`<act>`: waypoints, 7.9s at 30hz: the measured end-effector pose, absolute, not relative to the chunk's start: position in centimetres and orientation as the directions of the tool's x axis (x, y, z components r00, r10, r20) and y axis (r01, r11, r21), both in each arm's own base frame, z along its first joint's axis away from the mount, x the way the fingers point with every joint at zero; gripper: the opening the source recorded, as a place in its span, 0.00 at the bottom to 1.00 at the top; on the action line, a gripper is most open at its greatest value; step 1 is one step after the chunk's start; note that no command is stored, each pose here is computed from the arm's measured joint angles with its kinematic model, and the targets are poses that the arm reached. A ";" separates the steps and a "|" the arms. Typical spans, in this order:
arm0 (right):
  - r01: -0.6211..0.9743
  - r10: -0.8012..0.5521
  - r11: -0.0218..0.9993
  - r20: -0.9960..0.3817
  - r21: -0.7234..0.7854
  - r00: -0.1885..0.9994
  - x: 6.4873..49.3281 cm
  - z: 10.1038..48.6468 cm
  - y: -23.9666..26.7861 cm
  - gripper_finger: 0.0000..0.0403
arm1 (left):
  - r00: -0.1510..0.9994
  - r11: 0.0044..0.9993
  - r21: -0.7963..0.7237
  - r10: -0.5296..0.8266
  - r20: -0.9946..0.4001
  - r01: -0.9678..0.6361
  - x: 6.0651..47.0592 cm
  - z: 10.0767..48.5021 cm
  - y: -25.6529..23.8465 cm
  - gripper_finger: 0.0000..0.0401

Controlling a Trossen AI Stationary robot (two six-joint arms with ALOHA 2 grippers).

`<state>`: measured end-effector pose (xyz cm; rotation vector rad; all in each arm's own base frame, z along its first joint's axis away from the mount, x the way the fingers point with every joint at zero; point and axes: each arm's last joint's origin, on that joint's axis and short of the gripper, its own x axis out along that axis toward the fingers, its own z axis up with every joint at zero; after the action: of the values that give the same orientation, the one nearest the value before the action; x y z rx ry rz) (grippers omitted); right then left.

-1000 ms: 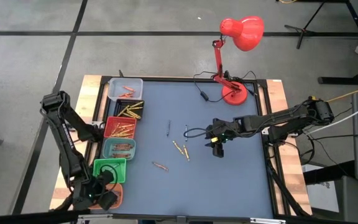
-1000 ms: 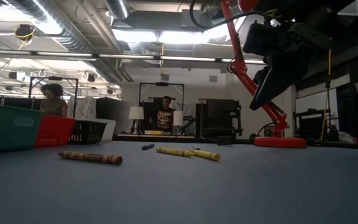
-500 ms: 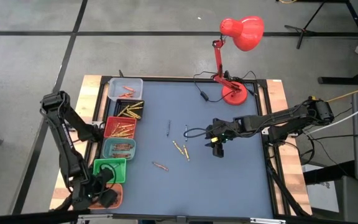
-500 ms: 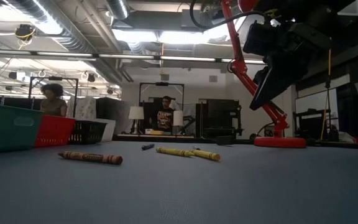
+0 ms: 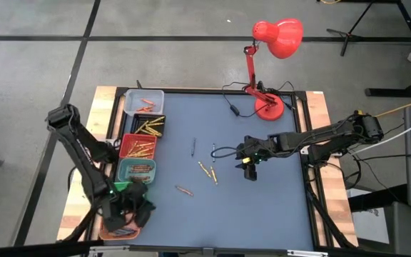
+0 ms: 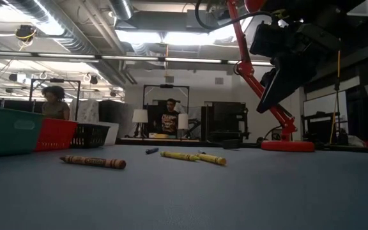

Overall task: Sort crayons
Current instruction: Put the brown crayon into the blue bin, then put the violet crayon into the light orange bin

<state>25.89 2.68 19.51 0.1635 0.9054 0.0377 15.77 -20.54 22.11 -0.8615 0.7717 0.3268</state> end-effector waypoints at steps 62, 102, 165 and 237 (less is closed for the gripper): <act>0.036 0.102 0.987 -0.779 0.158 0.618 25.9 19.5 2.7 0.42 | 0.483 0.997 -0.050 -0.016 -0.875 -0.056 28.8 12.8 -13.0 0.02; 0.036 0.102 0.987 -0.779 0.158 0.619 25.9 19.5 2.7 0.42 | 0.114 0.893 -0.003 0.054 -0.992 -0.450 15.4 23.0 -10.7 0.03; 0.036 0.102 0.987 -0.778 0.157 0.619 25.9 19.5 2.7 0.42 | 0.556 0.678 -0.039 0.566 -0.609 -0.734 31.0 17.8 -2.3 0.30; 0.072 0.035 0.992 -0.780 0.102 0.625 25.9 19.5 2.5 0.42 | 0.583 0.662 -0.716 -0.498 -0.642 -0.223 24.9 22.6 -16.4 0.01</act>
<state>25.91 2.49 19.52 0.1275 0.8963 -0.0214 24.91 -16.45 22.58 -0.8644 0.9642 -0.1866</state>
